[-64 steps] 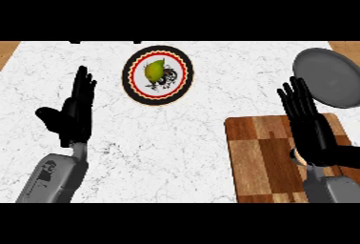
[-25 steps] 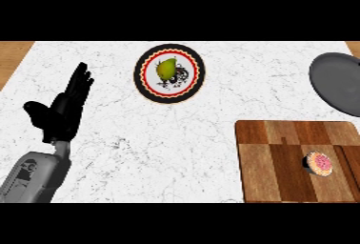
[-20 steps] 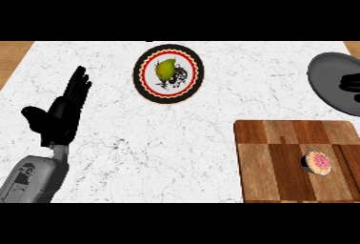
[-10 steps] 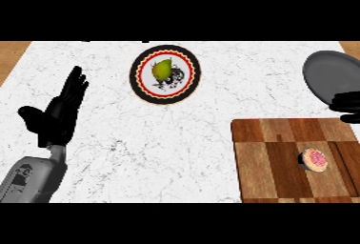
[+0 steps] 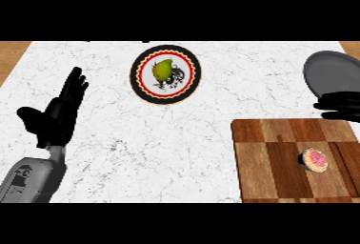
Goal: Pick the cupcake from the cutting board and place it in the pan
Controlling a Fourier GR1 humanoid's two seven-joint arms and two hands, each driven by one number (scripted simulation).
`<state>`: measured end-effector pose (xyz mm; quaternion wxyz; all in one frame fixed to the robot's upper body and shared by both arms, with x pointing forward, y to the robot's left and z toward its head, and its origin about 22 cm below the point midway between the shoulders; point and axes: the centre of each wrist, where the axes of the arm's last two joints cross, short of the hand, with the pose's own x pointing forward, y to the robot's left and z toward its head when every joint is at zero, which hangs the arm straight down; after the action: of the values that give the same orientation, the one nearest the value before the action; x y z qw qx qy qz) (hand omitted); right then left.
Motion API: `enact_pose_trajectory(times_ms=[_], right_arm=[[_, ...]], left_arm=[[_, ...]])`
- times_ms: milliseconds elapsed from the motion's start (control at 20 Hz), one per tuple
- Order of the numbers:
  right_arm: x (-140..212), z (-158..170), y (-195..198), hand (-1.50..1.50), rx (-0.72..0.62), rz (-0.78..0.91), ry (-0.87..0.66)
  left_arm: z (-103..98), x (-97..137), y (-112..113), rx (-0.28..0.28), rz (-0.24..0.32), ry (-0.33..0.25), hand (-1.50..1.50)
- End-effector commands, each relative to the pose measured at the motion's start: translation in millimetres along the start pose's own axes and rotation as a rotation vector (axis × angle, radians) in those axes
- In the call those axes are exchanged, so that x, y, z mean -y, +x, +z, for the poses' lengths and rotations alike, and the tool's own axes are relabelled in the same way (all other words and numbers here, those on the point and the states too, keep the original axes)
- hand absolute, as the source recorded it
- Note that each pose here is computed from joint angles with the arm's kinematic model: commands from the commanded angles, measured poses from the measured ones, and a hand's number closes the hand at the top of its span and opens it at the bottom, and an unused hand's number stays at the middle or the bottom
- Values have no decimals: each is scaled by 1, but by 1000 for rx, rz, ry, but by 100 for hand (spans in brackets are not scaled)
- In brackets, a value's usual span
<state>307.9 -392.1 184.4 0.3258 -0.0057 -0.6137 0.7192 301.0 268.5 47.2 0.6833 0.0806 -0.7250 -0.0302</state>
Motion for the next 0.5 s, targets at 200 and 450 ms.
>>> enact_pose_trajectory(times_ms=[200,450], right_arm=[[-17,-19,-10,-150,143,-91,170],[-24,-41,-11,-150,168,-49,186]], left_arm=[[2,-18,3,3,-11,2,0],[1,-1,0,1,-7,9,0]])
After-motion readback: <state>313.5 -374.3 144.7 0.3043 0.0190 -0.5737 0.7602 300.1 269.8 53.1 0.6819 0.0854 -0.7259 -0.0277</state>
